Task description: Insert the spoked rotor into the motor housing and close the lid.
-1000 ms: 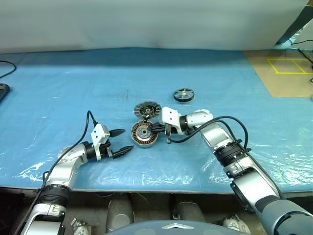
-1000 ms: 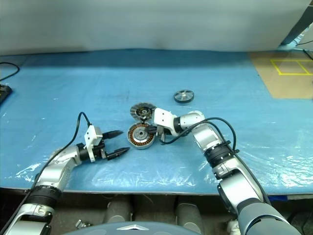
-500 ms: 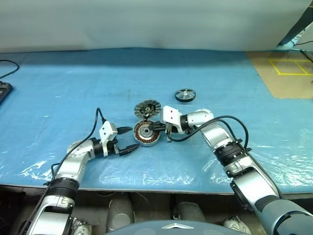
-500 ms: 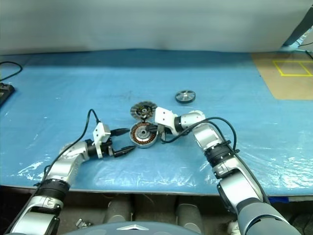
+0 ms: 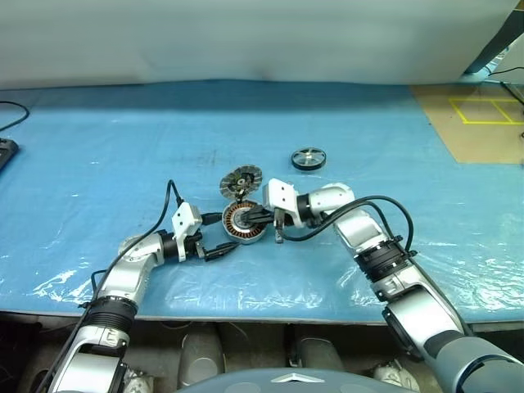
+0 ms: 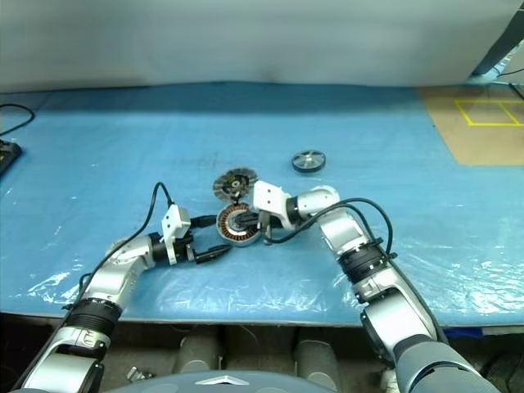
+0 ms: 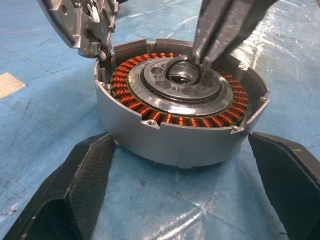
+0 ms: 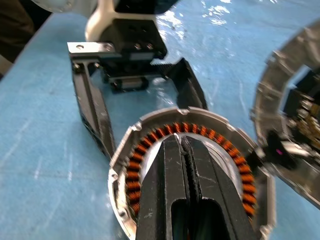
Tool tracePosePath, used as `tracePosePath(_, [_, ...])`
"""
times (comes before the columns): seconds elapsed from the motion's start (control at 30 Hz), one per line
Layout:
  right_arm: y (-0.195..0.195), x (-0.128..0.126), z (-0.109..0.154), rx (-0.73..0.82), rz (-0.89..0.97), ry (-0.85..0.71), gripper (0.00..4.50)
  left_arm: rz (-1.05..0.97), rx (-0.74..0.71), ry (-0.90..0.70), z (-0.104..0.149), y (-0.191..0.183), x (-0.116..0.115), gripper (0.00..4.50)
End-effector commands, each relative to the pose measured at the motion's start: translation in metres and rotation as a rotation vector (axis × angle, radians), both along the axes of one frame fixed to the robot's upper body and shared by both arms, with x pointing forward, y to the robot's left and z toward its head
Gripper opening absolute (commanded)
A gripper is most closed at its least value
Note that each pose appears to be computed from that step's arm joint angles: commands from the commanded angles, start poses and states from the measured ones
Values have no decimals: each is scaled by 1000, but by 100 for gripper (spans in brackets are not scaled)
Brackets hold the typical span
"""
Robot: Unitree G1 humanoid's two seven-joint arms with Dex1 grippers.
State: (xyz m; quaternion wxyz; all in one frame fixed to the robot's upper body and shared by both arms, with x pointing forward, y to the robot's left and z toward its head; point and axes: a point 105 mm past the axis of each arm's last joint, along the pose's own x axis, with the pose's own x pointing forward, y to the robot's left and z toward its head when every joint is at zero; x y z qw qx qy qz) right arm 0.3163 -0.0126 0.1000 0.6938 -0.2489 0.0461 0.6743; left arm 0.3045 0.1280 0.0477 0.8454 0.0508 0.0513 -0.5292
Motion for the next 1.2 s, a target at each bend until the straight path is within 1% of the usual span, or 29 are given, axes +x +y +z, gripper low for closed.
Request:
tracePosePath(0.03, [6, -5, 13, 45, 27, -18, 2, -8, 8, 18, -4, -3, -3, 450])
tracePosePath(0.13, [4, -2, 9, 30, 9, -27, 2, -7, 8, 18, -3, -3, -3, 450])
tracePosePath(0.3, [-3, 8, 18, 51, -34, -40, 2, -6, 7, 21, -4, -2, -4, 450])
tracePosePath(0.5, [-19, 21, 13, -3, -91, -66, 2, -4, 7, 24, -4, -2, -4, 450])
tracePosePath(0.73, [-23, 21, 0, -41, -95, -60, 2, -3, 8, 23, -3, -2, -4, 450])
tracePosePath(0.9, [-18, 19, -1, -29, -86, -54, 2, -2, 10, 21, -3, -1, -3, 450])
tracePosePath(1.07, [-14, 19, -7, -30, -86, -42, 2, -3, 11, 20, -2, -1, -3, 450])
tracePosePath(1.2, [-12, 20, -3, -14, -85, -41, 2, -1, 11, 19, -2, -1, -3, 450])
